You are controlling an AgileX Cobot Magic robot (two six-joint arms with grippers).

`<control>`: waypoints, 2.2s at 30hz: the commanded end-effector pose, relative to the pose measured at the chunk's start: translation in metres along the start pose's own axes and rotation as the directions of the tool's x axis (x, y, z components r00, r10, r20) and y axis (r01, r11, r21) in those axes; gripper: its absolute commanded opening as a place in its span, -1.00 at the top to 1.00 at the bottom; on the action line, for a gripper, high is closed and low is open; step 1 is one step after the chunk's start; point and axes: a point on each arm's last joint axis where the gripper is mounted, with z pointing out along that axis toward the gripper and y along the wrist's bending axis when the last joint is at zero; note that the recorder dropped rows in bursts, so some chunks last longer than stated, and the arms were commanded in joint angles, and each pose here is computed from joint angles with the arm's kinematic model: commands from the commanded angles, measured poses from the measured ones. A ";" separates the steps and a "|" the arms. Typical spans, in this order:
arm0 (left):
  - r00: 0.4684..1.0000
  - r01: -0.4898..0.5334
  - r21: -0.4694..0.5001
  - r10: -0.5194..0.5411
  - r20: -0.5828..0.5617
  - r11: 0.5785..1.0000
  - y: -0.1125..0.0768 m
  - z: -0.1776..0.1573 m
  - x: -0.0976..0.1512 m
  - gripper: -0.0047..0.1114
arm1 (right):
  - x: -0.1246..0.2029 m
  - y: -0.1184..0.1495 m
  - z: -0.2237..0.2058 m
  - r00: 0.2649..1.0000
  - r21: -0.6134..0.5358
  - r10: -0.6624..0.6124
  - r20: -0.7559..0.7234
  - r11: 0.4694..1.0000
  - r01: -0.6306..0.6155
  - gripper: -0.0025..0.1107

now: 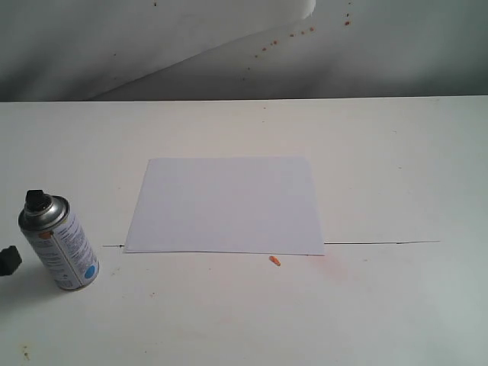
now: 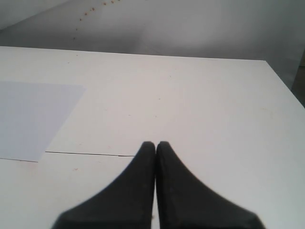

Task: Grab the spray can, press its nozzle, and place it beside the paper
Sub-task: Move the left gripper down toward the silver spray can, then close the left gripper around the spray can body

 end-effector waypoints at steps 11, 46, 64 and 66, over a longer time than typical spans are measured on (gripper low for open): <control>0.994 -0.093 0.162 0.102 -0.047 0.982 -0.013 0.001 0.016 0.92 | 0.000 -0.001 0.000 1.000 0.012 -0.013 0.007 1.000 0.013 0.96; 0.974 0.038 0.277 0.027 -0.226 0.960 -0.024 -0.004 0.031 -0.72 | 0.000 -0.001 0.000 1.000 0.012 -0.013 0.007 1.000 0.013 0.96; 0.963 -0.044 0.253 0.108 -0.248 0.966 -0.019 0.006 0.042 -0.72 | 0.000 -0.001 0.000 1.000 0.012 -0.013 0.007 1.000 0.013 0.96; 0.966 -0.057 0.261 0.120 -0.229 0.964 -0.019 0.008 0.042 -0.72 | 0.000 -0.001 0.000 1.000 0.012 -0.013 0.007 1.000 0.013 0.96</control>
